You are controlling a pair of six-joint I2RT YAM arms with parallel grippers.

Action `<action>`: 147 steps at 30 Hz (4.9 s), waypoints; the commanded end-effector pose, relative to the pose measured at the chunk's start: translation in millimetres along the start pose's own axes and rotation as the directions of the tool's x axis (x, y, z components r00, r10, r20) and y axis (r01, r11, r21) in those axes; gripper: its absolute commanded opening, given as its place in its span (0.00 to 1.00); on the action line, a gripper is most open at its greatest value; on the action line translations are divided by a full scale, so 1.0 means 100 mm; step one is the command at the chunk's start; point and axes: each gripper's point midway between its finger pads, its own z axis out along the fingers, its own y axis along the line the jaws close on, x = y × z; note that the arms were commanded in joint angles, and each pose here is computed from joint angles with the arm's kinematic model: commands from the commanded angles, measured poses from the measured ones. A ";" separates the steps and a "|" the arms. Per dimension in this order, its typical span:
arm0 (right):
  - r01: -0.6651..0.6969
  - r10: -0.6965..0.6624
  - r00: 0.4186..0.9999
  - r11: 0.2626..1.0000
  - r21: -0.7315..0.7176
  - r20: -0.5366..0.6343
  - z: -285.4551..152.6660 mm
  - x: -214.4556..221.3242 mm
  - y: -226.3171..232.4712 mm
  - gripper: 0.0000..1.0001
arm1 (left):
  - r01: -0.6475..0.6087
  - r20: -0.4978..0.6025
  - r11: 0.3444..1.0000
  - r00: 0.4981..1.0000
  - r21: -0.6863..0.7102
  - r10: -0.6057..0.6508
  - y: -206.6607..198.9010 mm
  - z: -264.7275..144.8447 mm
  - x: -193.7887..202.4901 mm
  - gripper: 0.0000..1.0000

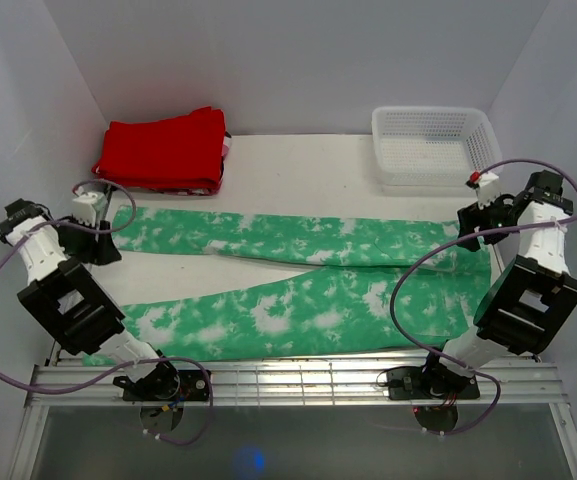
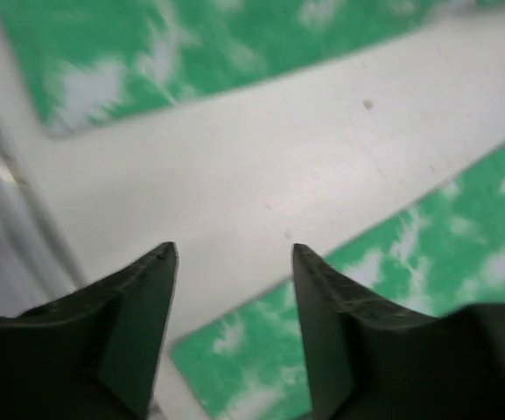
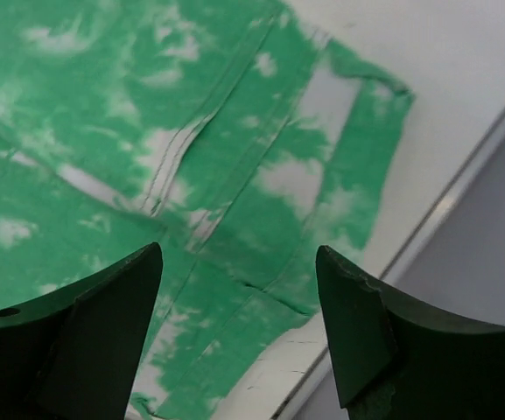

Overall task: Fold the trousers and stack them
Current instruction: Flatten the trousers out

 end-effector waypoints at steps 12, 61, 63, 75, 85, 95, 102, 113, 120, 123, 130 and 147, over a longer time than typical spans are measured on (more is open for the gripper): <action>-0.044 -0.028 0.918 0.984 -0.174 -0.395 0.34 1.59 0.87 0.58 | 0.171 -0.488 0.972 0.870 0.158 -0.074 -0.75 0.35 1.78 0.29; -0.102 0.080 0.992 0.961 -0.256 -0.094 2.02 -0.22 0.85 0.16 | -0.531 0.251 0.437 0.796 0.726 0.550 -5.31 1.97 -0.03 0.49; -0.105 0.086 0.992 0.969 -0.222 -0.092 2.08 -0.27 0.75 0.14 | -0.508 0.207 0.427 0.790 0.748 0.577 -5.42 2.10 0.20 0.48; -0.102 0.084 0.977 0.991 -0.082 -0.197 2.38 -0.31 0.39 0.12 | -0.380 0.091 0.206 0.633 0.902 0.769 -5.58 1.57 1.55 0.35; 0.023 -0.033 0.980 0.998 -0.052 -0.198 1.89 -0.29 0.42 0.33 | -0.404 0.090 0.243 0.650 0.882 0.754 -5.61 1.38 1.33 0.66; 0.063 -0.088 0.980 0.988 -0.142 -0.179 0.81 -0.32 0.53 0.73 | -0.455 0.183 0.554 0.860 0.697 0.476 -4.54 0.93 -0.52 0.74; 0.074 -0.200 0.922 0.931 -0.357 -0.332 0.43 0.43 1.05 0.63 | -0.313 -0.142 0.719 0.857 0.621 0.495 -3.17 0.68 0.18 0.59; 0.047 -0.190 0.842 0.959 -0.281 -0.505 0.57 1.30 1.06 0.51 | -0.132 -0.459 0.908 0.828 0.399 0.322 -1.69 0.19 1.46 0.49; -0.029 -0.092 0.840 0.976 -0.214 -0.535 0.58 1.42 0.94 0.48 | -0.078 -0.485 0.957 0.849 0.278 0.210 -1.16 0.60 1.62 0.46; -0.042 -0.080 0.832 0.978 -0.206 -0.549 0.54 1.50 0.94 0.48 | -0.013 -0.452 0.969 0.883 0.246 0.126 -0.95 0.89 1.44 0.47; -0.034 -0.072 0.837 0.982 -0.184 -0.543 0.50 1.49 0.88 0.47 | -0.005 -0.333 0.986 0.941 0.166 0.061 -0.34 1.29 0.68 0.46; -0.037 -0.009 0.989 0.953 -0.301 -0.150 0.33 0.03 0.79 0.47 | -0.090 0.082 0.972 0.994 0.215 0.074 -0.28 1.02 -1.10 0.60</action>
